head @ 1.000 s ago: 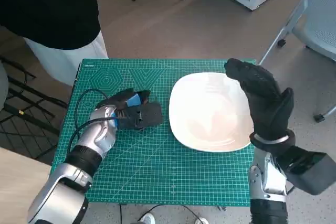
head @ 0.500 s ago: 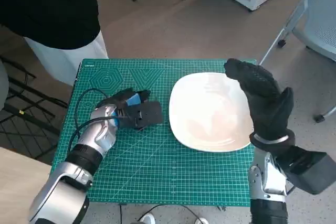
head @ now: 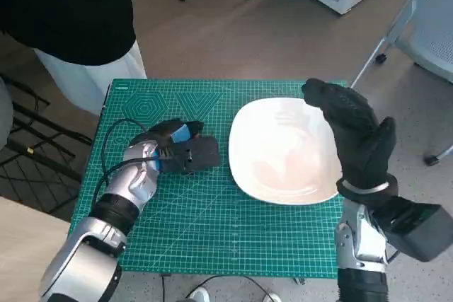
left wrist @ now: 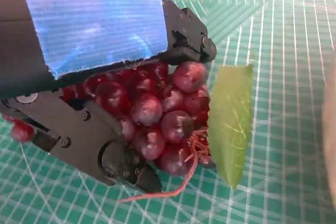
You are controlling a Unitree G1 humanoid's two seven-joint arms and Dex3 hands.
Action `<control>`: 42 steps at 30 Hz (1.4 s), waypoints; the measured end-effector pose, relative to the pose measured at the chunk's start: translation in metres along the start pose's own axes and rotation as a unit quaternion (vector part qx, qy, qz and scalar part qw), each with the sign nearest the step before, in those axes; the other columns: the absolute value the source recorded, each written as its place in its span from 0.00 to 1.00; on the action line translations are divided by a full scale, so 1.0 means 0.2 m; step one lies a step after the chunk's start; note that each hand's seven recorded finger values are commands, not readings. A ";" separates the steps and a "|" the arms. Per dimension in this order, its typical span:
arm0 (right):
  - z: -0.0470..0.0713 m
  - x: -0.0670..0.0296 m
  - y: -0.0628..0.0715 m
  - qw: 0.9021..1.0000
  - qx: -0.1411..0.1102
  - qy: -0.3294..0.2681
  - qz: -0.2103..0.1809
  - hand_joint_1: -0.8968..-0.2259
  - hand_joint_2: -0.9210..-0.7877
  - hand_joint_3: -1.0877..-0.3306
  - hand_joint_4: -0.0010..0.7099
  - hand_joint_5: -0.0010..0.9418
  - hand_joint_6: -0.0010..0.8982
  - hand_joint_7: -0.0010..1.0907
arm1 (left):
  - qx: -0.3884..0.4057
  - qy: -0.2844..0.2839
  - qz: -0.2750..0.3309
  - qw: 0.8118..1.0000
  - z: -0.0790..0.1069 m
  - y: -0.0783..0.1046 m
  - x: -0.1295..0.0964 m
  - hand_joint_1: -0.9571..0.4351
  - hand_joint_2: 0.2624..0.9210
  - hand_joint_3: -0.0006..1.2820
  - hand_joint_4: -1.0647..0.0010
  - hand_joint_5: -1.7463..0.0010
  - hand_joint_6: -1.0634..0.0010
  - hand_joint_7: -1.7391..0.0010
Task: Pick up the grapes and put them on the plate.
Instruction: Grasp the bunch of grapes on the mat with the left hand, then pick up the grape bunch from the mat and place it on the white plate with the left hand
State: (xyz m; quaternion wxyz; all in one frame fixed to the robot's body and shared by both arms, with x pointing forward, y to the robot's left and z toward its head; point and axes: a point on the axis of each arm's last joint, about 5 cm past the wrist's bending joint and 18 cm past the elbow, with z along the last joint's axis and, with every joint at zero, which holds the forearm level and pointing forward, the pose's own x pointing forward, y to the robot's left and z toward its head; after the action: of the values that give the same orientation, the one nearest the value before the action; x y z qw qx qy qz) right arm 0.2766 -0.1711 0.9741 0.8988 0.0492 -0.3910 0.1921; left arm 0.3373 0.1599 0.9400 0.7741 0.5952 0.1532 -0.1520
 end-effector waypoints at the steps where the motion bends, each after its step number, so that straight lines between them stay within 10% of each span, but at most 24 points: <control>1: 0.00 0.000 0.00 1.000 0.000 0.000 0.000 0.73 0.00 0.69 0.43 0.01 0.01 0.54 | 0.005 0.000 0.005 1.000 0.00 0.00 0.00 0.93 0.76 0.41 0.57 0.18 0.31 0.97; 8: 0.00 0.000 0.00 1.000 0.000 0.000 0.000 0.73 0.00 0.69 0.43 0.01 0.01 0.55 | 0.050 -0.006 0.034 0.998 0.01 -0.01 0.00 0.72 0.97 0.26 0.63 0.14 0.55 0.31; 42: 0.00 0.003 0.00 1.000 0.000 0.001 0.000 0.73 0.00 0.69 0.43 0.00 0.00 0.55 | 0.063 -0.003 0.034 0.997 0.01 0.00 -0.03 0.69 1.00 0.16 0.60 0.08 0.41 0.42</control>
State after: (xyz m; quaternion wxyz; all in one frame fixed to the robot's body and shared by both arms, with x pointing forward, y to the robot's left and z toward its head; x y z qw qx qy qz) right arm 0.2769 -0.1702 0.9744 0.8990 0.0490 -0.3904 0.1921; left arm 0.3322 0.1581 0.9426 0.7403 0.6469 0.1209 -0.1371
